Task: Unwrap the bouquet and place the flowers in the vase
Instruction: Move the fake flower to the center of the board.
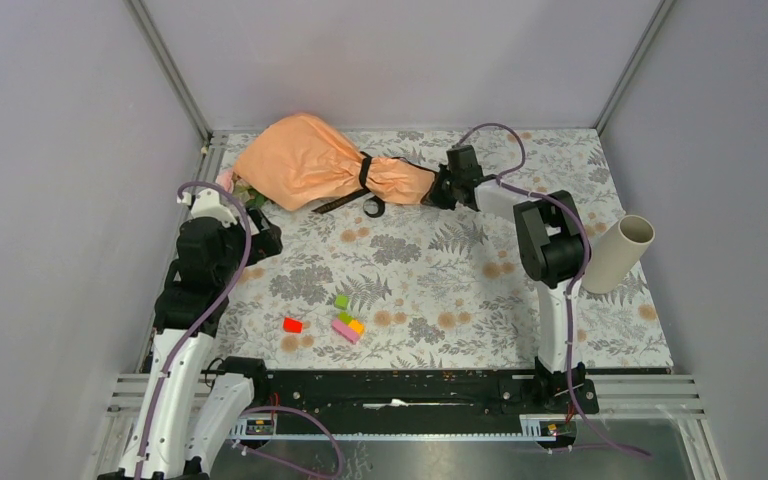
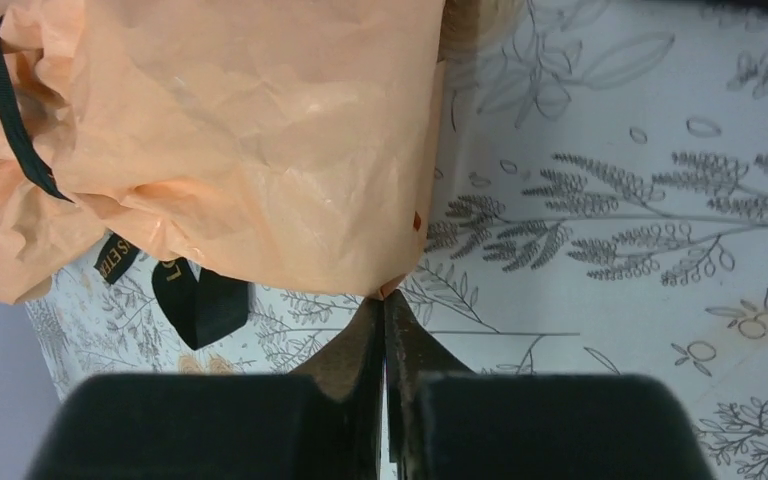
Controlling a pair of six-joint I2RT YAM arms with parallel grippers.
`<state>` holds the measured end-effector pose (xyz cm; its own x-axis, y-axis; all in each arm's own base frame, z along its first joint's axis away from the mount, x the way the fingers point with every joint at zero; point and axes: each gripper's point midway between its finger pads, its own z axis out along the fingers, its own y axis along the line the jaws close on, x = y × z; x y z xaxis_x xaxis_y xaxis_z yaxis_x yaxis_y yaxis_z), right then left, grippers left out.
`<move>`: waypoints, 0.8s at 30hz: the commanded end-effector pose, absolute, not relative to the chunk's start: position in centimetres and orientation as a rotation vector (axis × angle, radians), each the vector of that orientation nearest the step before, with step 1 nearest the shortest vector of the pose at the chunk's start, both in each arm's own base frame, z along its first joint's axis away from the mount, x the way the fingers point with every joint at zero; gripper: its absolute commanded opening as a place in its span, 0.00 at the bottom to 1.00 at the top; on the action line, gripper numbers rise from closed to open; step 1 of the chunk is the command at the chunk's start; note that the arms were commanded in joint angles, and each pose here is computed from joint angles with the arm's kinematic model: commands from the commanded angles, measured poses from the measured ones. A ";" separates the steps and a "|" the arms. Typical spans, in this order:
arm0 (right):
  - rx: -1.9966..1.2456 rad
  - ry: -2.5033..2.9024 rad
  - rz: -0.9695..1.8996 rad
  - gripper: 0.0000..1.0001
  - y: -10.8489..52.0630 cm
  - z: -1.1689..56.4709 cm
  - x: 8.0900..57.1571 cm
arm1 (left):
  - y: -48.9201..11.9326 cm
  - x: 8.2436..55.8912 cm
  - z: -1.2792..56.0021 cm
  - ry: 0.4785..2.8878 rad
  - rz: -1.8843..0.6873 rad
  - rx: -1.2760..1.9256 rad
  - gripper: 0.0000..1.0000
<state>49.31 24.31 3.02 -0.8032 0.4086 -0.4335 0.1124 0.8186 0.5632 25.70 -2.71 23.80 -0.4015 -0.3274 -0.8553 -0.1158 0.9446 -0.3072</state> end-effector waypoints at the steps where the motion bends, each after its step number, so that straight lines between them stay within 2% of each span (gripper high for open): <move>1: 0.376 2.363 0.810 0.00 24.8 5.8 48.6 | -3.2 26.3 24.6 1.946 -0.280 -0.304 0.99; 8: 0.345 2.311 0.858 0.00 25.5 7.2 44.6 | -3.0 26.3 24.7 1.943 -0.273 -0.308 0.99; 24: 0.207 2.385 0.675 0.00 24.8 3.9 28.4 | -3.2 26.3 24.5 1.950 -0.287 -0.308 0.99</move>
<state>29.82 24.83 2.69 -0.8246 0.2991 -0.4802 -0.0111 0.8401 0.5423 25.75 -2.98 23.66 -0.4125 -0.3297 -0.8492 -0.1033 0.9431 -0.3160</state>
